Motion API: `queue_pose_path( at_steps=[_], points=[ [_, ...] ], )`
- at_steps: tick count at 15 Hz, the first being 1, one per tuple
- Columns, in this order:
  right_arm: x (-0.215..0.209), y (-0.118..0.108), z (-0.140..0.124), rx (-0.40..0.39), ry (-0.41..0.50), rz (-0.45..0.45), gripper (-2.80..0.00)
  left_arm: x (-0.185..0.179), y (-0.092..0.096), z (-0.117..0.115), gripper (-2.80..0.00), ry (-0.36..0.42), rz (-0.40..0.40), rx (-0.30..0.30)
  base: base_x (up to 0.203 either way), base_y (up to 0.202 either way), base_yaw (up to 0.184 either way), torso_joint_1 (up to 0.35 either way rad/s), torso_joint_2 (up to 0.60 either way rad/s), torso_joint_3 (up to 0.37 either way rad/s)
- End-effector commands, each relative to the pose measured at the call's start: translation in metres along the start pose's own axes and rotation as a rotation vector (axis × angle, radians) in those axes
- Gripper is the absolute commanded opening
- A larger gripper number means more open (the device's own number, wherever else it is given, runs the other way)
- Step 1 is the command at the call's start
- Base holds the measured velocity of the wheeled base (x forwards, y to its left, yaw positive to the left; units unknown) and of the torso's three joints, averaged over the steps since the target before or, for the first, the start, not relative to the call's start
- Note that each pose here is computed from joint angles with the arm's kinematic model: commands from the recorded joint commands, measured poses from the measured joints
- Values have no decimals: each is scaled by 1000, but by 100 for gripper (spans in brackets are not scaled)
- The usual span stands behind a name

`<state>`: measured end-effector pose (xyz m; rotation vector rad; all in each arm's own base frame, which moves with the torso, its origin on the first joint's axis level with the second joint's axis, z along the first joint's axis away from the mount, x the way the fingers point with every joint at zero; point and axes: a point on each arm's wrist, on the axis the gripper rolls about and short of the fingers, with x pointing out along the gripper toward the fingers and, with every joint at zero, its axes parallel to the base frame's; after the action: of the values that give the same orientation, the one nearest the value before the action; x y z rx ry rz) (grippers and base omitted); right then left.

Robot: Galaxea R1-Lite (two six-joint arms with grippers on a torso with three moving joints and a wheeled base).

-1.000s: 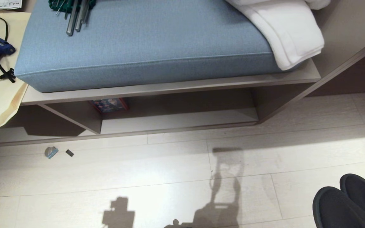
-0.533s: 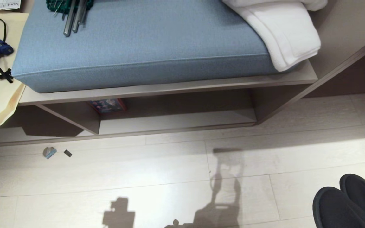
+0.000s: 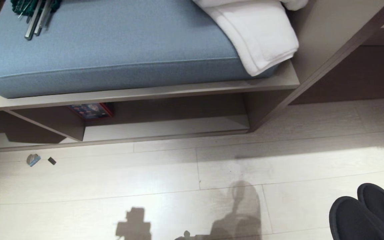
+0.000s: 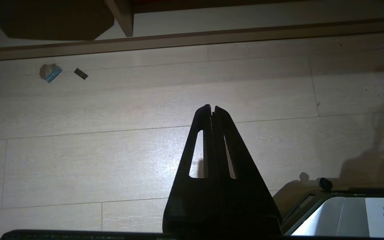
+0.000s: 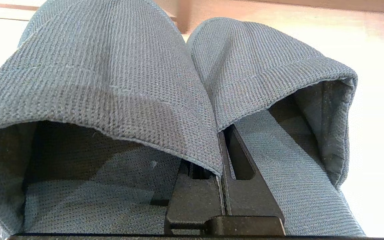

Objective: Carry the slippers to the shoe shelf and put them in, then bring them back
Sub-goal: Place the slippers on the floor

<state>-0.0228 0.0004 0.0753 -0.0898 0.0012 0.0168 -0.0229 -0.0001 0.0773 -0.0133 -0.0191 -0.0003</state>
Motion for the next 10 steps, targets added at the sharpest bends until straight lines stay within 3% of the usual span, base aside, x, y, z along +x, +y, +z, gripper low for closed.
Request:
queue_pose_path(
  at_steps=[1,7,10],
  points=[
    [0,0,0,-1,3,0,-280,0,0,-2,-280,7,0,0,0,-194,4,2,2,2],
    [0,0,0,-1,2,1,-280,0,0,-2,-280,6,0,0,0,-195,2,2,1,4],
    [0,0,0,-1,1,0,-280,0,0,-2,-280,7,0,-1,0,-87,0,2,-1,1]
  ],
)
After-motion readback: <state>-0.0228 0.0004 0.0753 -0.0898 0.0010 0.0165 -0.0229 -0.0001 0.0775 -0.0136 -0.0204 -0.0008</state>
